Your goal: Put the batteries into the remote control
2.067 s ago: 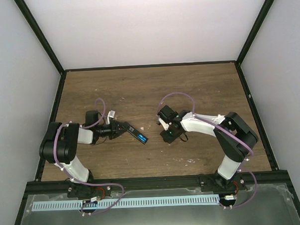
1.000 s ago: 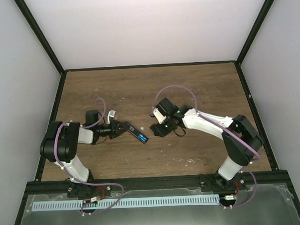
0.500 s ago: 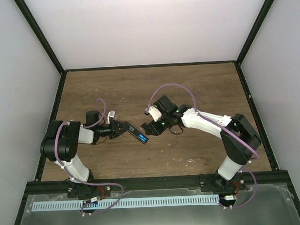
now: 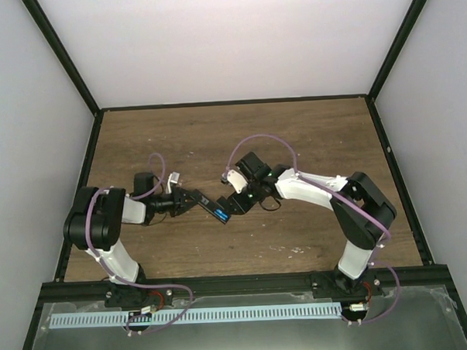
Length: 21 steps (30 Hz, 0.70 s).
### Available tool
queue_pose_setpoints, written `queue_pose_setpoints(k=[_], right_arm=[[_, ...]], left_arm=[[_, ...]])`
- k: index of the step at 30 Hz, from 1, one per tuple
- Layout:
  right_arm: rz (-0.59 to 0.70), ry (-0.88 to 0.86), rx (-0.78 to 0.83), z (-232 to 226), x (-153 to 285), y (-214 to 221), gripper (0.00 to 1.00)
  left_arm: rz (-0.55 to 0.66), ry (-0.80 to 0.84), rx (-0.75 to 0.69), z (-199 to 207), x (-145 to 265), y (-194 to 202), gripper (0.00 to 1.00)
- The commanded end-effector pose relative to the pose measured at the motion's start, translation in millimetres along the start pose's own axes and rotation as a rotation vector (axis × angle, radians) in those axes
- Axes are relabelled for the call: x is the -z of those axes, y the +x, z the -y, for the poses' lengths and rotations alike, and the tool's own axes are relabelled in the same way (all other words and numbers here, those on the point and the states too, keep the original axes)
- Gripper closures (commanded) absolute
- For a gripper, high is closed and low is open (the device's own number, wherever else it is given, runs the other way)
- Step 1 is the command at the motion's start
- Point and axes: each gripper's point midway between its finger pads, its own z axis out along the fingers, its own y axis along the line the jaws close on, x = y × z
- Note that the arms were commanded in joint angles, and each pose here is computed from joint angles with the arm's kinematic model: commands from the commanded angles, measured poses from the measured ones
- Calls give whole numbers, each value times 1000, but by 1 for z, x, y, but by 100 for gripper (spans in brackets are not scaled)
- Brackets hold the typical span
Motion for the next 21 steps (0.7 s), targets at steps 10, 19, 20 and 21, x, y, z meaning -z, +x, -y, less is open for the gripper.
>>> queue_pose_setpoints(k=[10,19,20,21], right_arm=[[-19,-25,49,-9,-17,-1,76],[-51,-14,74,-6,-27,5,76],[-55,-11,78,-6,-27,6,76],[-60,-11,81,-6,-29,7,76]], left_arm=[[17,0,-3,-9,-2,0,100],[19,1,17,-16,-5,1,100],[17,1,20,-16,-5,1,100],[18,2,22,-17,-6,1,100]])
